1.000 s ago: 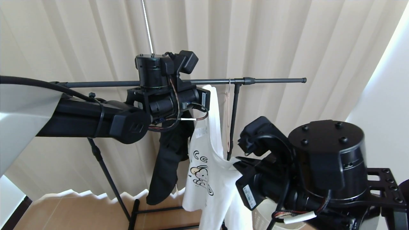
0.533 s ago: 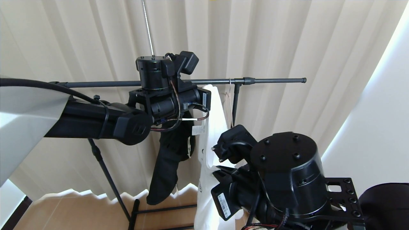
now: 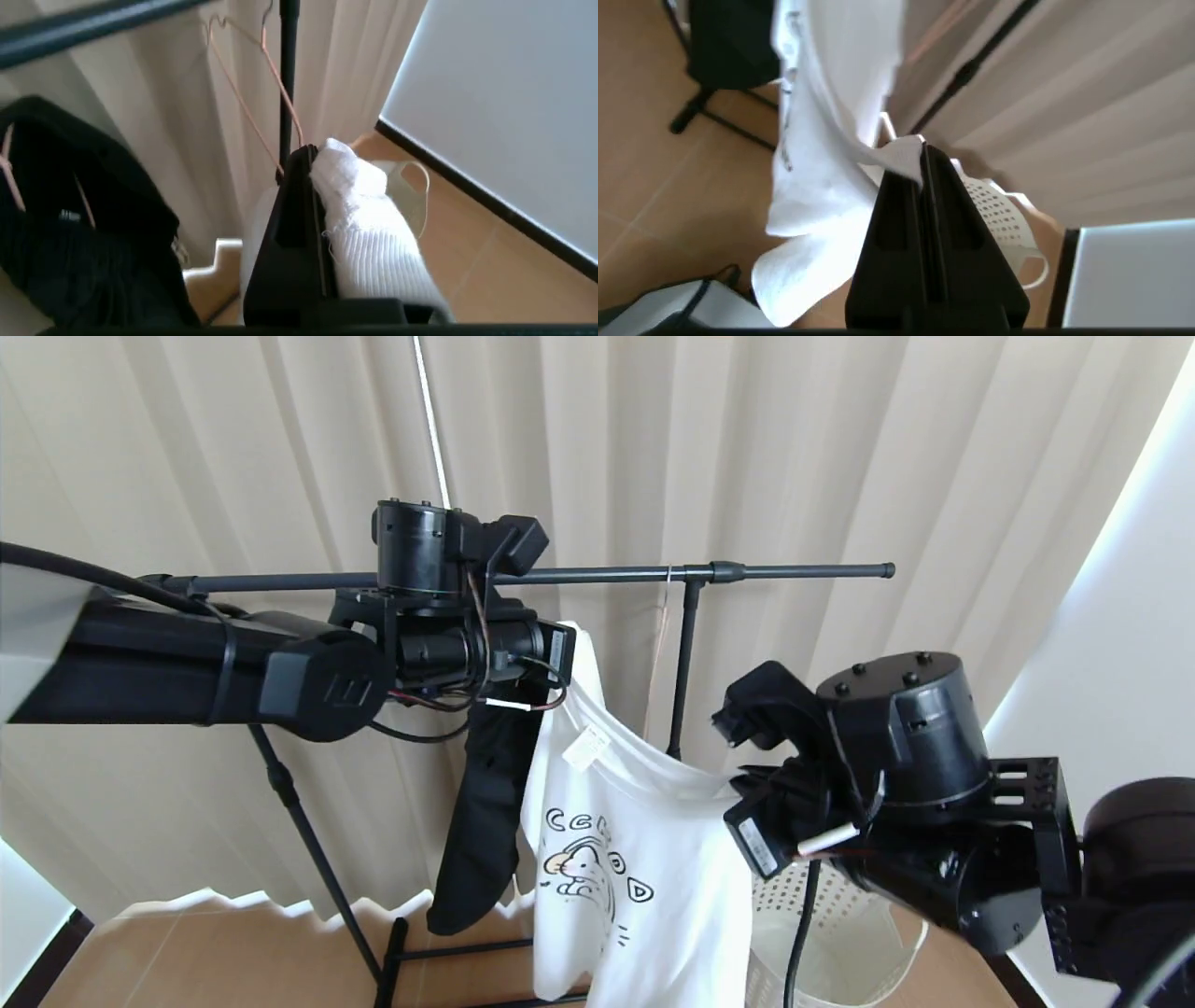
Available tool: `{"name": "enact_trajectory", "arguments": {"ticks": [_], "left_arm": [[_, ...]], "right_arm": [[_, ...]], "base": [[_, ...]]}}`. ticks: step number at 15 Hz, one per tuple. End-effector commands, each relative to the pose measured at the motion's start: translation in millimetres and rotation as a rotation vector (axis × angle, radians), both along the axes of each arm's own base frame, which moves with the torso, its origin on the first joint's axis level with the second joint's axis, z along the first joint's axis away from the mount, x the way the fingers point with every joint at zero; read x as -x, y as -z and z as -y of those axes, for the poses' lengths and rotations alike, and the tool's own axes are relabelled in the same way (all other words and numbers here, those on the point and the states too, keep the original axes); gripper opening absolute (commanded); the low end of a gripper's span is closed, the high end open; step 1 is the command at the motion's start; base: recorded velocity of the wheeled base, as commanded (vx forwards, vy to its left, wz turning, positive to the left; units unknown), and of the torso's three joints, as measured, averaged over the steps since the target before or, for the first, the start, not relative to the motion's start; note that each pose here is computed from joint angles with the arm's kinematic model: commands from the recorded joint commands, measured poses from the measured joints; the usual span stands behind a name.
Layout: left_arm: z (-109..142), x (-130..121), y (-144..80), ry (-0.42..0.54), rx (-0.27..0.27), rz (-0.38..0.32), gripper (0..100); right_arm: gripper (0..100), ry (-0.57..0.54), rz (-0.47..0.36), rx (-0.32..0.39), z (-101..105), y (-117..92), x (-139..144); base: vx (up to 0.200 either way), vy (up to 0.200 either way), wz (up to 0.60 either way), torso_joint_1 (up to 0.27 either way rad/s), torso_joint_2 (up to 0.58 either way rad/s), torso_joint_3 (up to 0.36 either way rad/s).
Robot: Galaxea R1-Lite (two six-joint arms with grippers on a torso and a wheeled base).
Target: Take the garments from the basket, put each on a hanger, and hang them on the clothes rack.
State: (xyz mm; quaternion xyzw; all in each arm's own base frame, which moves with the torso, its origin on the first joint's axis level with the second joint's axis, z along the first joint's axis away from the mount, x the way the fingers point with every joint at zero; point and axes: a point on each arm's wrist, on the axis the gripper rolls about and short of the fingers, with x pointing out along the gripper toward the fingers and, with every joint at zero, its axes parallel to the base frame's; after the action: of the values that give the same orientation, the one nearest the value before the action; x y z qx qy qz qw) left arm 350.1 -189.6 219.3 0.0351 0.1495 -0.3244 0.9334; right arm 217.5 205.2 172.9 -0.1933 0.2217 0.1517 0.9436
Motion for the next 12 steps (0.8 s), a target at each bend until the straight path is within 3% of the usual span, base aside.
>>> {"name": "enact_trajectory", "arguments": {"ticks": [1,2,3,6,8,9,11,12], "left_arm": [[-12,19,-23,-0.036,-0.016,-0.007,0],[-14,24,-23,-0.056,-0.040,-0.034,0],[-20,35,-20,-0.084,-0.088,-0.092,0],[-25,58,-11,-0.062,-0.126,-0.147,0],[-12,77,14,-0.010,-0.176,-0.222,0],[-2,89,31,-0.001,-0.199,-0.282,0],[19,100,50,0.000,-0.199,-0.367,0],[32,105,57,0.002,-0.169,-0.413,0]], "right_arm": [[0,0.114,0.009,-0.026,9,-1,-36],[0,0.146,0.004,-0.073,5,0,-45],[0,0.238,0.020,-0.175,-5,-3,-63],[0,0.336,0.066,-0.251,-18,-5,-86],[0,0.350,0.090,-0.321,-26,-11,-97],[0,0.374,0.098,-0.388,-31,-15,-101],[0,0.393,0.112,-0.470,-34,-23,-104],[0,0.397,0.115,-0.510,-36,-27,-104]], "base": [[0.000,0.000,0.00,0.000,0.00,0.000],[0.000,0.000,0.00,0.000,0.00,0.000],[0.000,0.000,0.00,0.000,0.00,0.000],[0.000,0.000,0.00,0.000,0.00,0.000],[0.000,0.000,0.00,0.000,0.00,0.000],[0.000,0.000,0.00,0.000,0.00,0.000],[0.000,0.000,0.00,0.000,0.00,0.000],[0.000,0.000,0.00,0.000,0.00,0.000]]}}
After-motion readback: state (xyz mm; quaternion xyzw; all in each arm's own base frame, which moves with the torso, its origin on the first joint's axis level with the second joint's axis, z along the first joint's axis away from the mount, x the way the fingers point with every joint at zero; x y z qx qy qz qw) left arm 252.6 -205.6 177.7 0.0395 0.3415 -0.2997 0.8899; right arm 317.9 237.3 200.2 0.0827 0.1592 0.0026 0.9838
